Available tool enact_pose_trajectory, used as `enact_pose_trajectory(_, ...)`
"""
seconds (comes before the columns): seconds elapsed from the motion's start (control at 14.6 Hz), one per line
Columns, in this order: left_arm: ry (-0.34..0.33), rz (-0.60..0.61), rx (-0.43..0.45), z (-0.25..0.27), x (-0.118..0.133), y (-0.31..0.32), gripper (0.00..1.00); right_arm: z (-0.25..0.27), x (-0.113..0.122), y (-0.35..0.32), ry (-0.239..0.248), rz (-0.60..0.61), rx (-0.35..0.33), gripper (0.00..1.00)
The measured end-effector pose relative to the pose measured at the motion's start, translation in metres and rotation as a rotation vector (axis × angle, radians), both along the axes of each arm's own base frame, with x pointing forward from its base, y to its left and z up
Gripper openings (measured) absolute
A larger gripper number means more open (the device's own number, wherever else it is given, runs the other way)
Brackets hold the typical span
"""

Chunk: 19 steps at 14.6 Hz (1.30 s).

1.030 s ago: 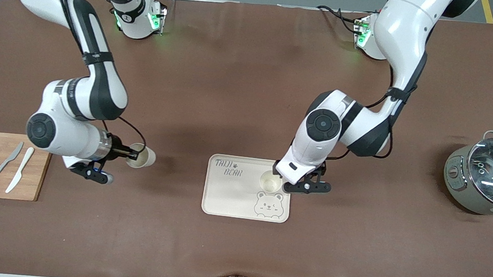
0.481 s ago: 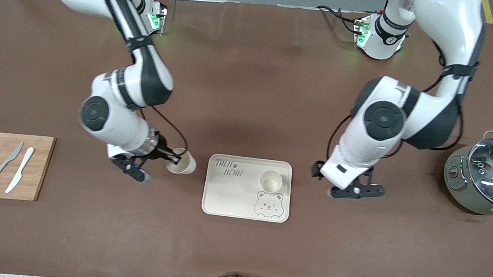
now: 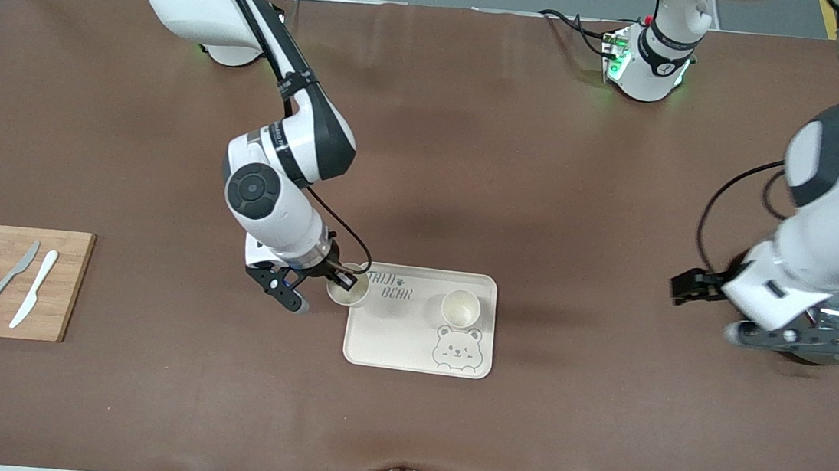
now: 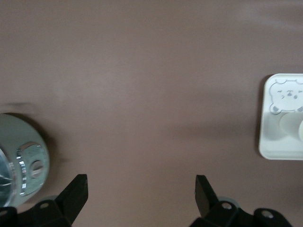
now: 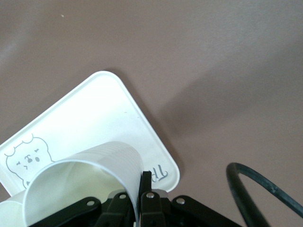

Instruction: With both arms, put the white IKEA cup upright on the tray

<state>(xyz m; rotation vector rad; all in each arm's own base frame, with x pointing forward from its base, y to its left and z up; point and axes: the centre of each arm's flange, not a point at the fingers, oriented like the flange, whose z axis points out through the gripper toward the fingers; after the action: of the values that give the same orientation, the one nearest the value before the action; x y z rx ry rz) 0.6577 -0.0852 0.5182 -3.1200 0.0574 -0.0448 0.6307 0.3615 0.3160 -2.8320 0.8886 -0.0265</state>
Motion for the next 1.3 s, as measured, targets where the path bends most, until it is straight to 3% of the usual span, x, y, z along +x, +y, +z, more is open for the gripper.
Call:
enact_pose_trajectory(0.27,0.027,-0.093,-0.022,0.017,-0.011,0.055,1.00,-0.013,-0.003,0.016,-0.020,-0.015,0.007,0.04)
enact_pose_trajectory(0.62,-0.011,-0.108,-0.067,0.048,-0.037,0.127,1.00,-0.023,-0.003,0.031,-0.036,-0.024,-0.017,0.04)
enact_pose_trajectory(1.3,-0.033,-0.048,-0.069,0.080,-0.057,0.086,1.00,-0.067,-0.022,0.071,-0.072,-0.038,-0.057,0.04)
